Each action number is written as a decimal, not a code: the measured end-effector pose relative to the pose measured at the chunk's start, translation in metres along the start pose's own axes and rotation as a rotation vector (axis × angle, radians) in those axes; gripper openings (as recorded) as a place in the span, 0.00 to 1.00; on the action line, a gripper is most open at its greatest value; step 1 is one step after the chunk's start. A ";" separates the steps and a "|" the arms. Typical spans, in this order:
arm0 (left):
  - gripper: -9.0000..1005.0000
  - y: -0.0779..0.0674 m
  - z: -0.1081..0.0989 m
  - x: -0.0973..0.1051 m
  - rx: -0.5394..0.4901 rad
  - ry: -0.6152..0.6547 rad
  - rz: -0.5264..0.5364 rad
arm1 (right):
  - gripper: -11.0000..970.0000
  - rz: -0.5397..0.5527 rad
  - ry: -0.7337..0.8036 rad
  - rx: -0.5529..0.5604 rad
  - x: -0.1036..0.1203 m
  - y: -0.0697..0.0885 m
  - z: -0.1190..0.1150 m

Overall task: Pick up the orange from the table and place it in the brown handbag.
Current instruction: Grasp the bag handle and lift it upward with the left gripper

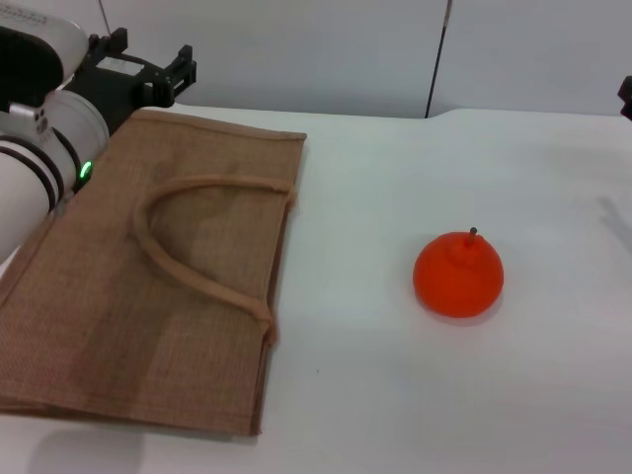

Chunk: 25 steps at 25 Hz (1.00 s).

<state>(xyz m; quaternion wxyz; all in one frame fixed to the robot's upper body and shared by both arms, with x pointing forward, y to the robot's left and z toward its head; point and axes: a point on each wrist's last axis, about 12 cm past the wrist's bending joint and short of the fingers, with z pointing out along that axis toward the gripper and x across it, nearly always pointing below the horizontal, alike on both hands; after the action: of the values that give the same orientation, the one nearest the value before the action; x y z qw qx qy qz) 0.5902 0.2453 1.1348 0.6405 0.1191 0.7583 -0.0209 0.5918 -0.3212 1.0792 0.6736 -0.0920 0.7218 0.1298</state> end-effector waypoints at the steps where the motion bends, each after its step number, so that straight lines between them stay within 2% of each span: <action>1: 0.80 0.000 0.000 0.000 0.000 0.000 0.000 | 0.92 0.000 0.000 0.000 0.000 0.000 0.000; 17: 0.80 0.001 0.001 -0.001 -0.004 -0.003 -0.009 | 0.92 -0.002 -0.002 -0.005 -0.001 0.001 0.002; 25: 0.80 -0.003 -0.003 -0.011 0.127 0.016 -0.070 | 0.92 0.000 0.007 -0.006 0.001 0.001 0.001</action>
<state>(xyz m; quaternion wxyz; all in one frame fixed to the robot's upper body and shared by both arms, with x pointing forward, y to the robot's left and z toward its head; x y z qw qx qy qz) 0.5884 0.2412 1.1458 0.6246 0.1332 0.7642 -0.0905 0.5927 -0.3199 1.0782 0.6708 -0.0943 0.7237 0.1317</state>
